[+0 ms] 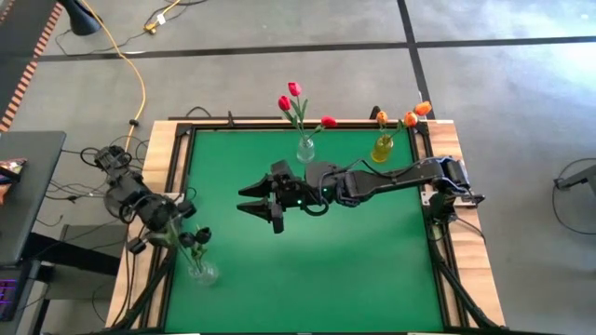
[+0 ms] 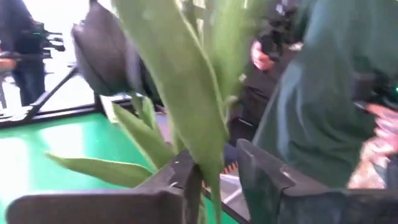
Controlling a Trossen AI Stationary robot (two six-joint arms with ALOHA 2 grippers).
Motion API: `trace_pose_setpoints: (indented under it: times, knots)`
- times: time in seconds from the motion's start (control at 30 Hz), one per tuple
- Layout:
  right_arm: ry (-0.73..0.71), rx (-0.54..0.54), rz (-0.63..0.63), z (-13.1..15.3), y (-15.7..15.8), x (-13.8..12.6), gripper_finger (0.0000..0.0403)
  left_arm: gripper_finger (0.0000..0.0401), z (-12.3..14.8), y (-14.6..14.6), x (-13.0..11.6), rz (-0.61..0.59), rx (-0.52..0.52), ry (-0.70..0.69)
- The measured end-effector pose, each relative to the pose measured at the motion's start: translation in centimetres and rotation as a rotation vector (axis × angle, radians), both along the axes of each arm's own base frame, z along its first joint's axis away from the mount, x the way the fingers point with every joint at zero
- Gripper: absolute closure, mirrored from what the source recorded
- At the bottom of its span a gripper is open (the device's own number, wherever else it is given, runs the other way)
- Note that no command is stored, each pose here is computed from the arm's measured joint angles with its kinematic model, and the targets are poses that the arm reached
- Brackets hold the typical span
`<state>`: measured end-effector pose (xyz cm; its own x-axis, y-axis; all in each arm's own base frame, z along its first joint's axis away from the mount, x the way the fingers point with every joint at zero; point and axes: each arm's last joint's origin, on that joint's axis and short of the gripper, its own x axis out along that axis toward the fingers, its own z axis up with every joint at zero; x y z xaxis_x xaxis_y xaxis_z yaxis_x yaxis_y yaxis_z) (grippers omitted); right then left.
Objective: Sort flowers into vase by color
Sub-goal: Return to Home Position
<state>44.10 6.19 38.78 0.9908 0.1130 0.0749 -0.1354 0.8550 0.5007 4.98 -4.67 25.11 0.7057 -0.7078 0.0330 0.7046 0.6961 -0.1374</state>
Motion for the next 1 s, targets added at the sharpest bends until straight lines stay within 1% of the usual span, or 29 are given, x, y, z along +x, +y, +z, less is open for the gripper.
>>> trace_pose_setpoints:
  times: [0.1, 0.2, 0.33, 0.43, 0.6, 0.7, 0.83, 1.0]
  knots:
    - [0.0, 0.0, 0.0, 0.0, 0.0, 0.0, 0.0148, 0.0294, -0.1, -0.1, -0.1, -0.037, 0.018, -0.007]
    - [0.0, 0.0, 0.0, 0.0, 0.0, 0.0, 0.0148, 0.0284, -0.1, -0.1, -0.1, -0.042, 0.012, 0.006]
    - [0.0, 0.0, 0.0, 0.0, 0.0, 0.0, 0.0148, 0.0283, -0.8, -0.1, -0.1, -0.032, 0.025, 0.095]
    - [0.0, 0.0, 0.0, 0.0, 0.0, 0.0, 0.0148, 0.0283, -1.2, 0.0, -0.1, -0.023, 0.011, 0.167]
    - [0.0, 0.0, 0.0, 0.0, 0.0, 0.0, 0.0148, 0.0283, -0.4, 0.2, -0.3, -0.023, -0.033, 0.189]
    - [0.0, 0.0, 0.0, 0.0, 0.0, 0.0, 0.0148, 0.0283, 0.3, 0.5, -0.7, -0.017, -0.047, 0.226]
    - [0.0, -0.009, -0.001, 0.0, 0.0, 0.0, 0.0148, 0.0283, 1.2, 0.8, -1.0, 0.006, -0.042, 0.321]
    - [0.0, -0.043, -0.003, 0.0, 0.0, 0.0, 0.0148, 0.0283, 1.5, 0.7, -0.9, 0.022, 0.009, 0.503]
